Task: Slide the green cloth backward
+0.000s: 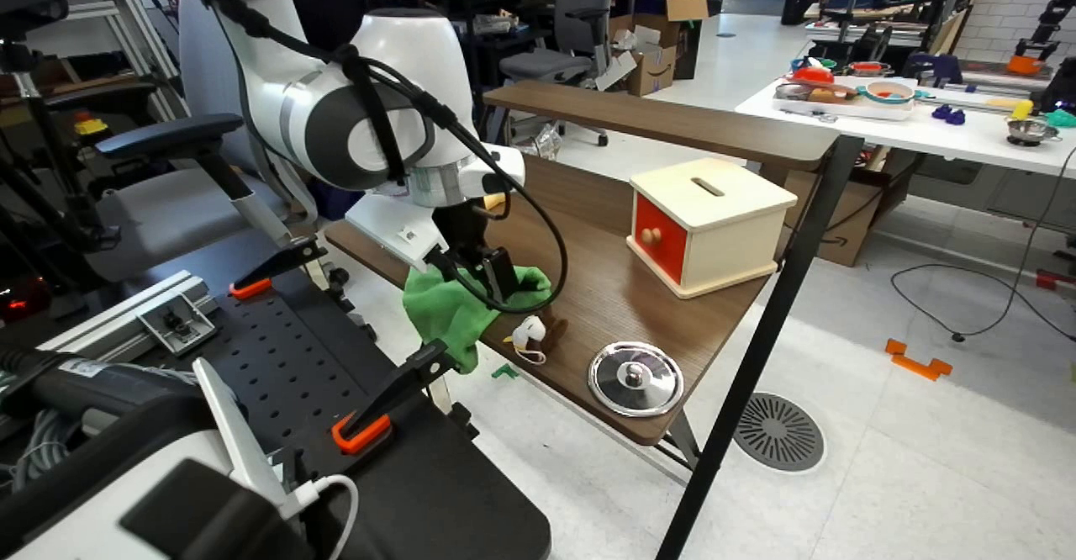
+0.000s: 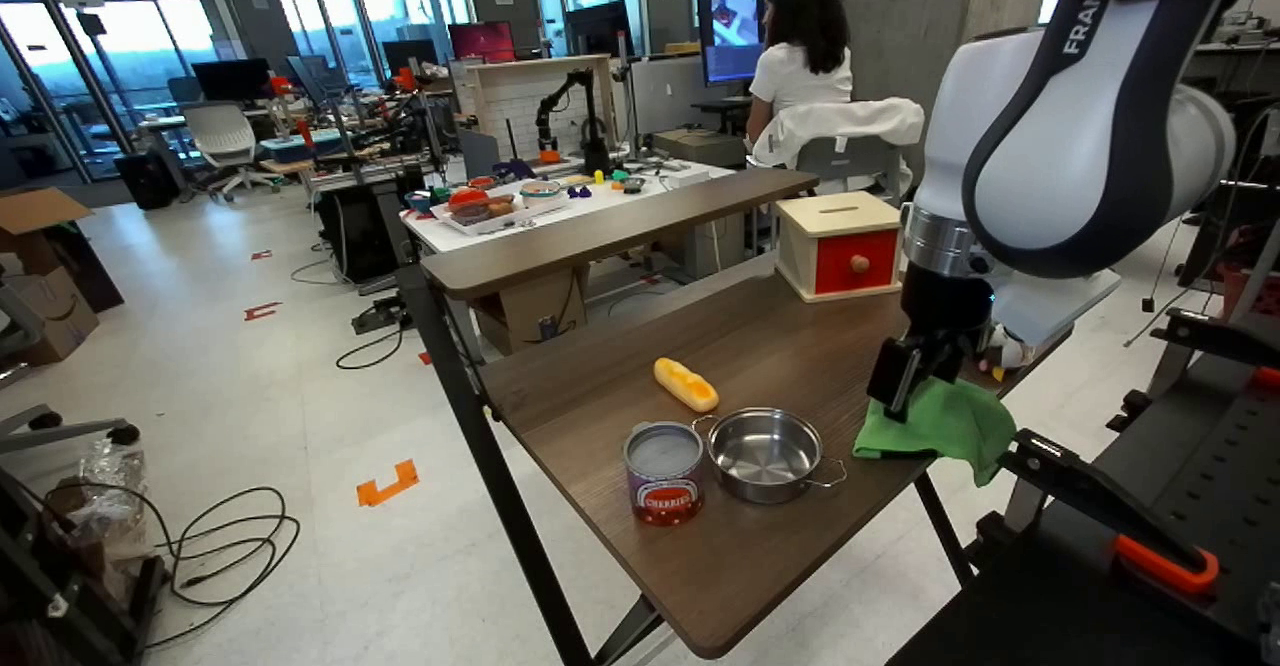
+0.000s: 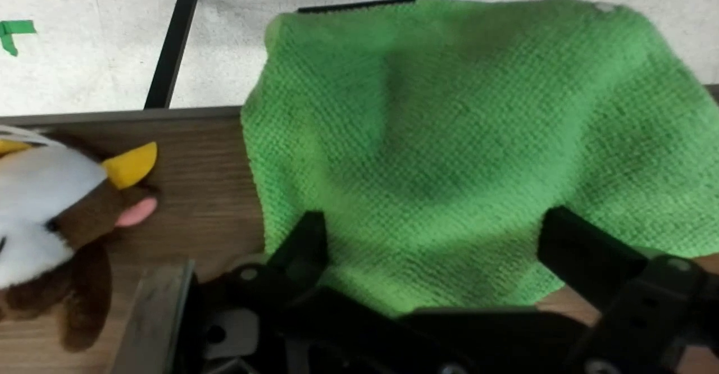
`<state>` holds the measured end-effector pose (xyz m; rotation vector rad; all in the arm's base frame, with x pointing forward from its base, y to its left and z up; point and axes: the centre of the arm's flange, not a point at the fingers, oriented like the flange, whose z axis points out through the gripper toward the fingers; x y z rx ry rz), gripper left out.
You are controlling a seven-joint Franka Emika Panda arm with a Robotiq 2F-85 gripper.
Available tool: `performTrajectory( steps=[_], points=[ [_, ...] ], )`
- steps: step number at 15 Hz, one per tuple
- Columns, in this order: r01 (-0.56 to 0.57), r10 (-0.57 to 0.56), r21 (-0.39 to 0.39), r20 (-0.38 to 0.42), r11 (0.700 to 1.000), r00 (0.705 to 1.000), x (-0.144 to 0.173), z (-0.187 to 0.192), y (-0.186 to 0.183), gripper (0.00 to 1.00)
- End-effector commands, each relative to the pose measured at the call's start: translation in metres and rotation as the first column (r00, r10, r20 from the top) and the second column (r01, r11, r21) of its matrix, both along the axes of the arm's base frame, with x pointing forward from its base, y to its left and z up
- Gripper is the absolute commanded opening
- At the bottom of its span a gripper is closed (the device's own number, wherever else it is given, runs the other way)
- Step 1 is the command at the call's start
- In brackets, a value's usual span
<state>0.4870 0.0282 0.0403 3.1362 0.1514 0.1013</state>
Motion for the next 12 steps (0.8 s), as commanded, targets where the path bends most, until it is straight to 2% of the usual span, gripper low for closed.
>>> performTrajectory(
  steps=[1, 5, 12],
  points=[
    [-0.022, 0.022, -0.006, 0.031, 1.000, 0.999, 0.026, -0.028, -0.002, 1.00],
    [-0.021, 0.022, -0.015, 0.049, 1.000, 0.999, 0.056, -0.047, 0.006, 1.00],
    [-0.033, 0.038, -0.045, 0.120, 0.998, 0.992, 0.122, -0.058, 0.032, 1.00]
  ],
)
